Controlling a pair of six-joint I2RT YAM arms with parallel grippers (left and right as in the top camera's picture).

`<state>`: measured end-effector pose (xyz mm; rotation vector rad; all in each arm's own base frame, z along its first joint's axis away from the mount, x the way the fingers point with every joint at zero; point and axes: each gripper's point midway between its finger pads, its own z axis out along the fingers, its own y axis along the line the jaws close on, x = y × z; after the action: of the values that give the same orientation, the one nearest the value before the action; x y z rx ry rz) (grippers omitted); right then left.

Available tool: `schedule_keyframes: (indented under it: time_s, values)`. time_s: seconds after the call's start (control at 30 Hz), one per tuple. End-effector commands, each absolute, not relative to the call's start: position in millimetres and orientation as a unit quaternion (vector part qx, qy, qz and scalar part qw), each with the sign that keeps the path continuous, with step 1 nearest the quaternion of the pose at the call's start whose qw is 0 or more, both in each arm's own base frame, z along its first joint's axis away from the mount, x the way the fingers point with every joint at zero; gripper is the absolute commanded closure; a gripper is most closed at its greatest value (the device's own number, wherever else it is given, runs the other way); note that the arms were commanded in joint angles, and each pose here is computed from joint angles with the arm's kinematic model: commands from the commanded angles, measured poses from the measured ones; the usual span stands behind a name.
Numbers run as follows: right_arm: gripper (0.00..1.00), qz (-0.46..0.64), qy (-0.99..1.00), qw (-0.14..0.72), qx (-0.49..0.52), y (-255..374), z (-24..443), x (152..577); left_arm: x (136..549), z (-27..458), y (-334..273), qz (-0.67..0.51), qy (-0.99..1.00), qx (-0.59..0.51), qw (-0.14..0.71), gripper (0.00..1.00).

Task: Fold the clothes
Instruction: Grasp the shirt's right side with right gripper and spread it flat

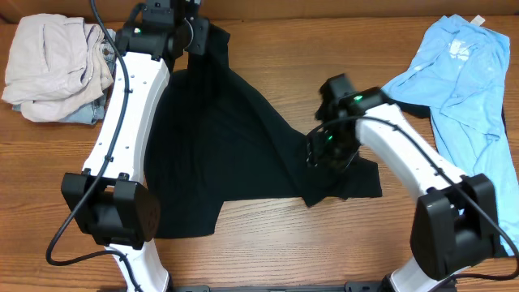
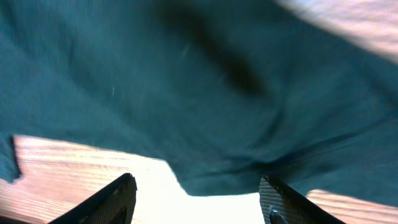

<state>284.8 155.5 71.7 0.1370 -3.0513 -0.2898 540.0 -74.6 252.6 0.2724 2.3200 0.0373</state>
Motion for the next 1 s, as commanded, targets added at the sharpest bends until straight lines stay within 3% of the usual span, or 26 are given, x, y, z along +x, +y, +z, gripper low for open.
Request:
schedule_keyframes:
  time_s: [0.0, 0.23, 0.57, 0.63, 0.87, 0.97]
  values:
    - [0.33, -0.063, -0.996, 0.007, 0.068, 168, 79, 277, 541, 254, -67, 0.017, 0.916, 0.091, 0.392, 0.96]
    - [0.32, 0.007, -0.995, -0.006, 0.096, 181, 54, 251, 539, 251, -67, 0.017, 0.918, 0.092, 0.385, 0.96]
    - [0.41, 0.031, -0.996, -0.006, 0.08, 168, 13, 231, 532, 245, -66, 0.018, 0.925, 0.093, 0.368, 0.96]
    - [0.45, 0.031, -0.996, -0.005, 0.078, 167, 10, 230, 531, 244, -66, 0.018, 0.926, 0.093, 0.365, 0.96]
    - [0.76, 0.063, -0.996, -0.014, 0.06, 153, 6, 230, 528, 242, -66, 0.018, 0.929, 0.094, 0.358, 0.96]
    - [0.84, 0.073, -0.996, -0.018, 0.055, 149, 8, 231, 528, 241, -65, 0.018, 0.93, 0.094, 0.356, 0.96]
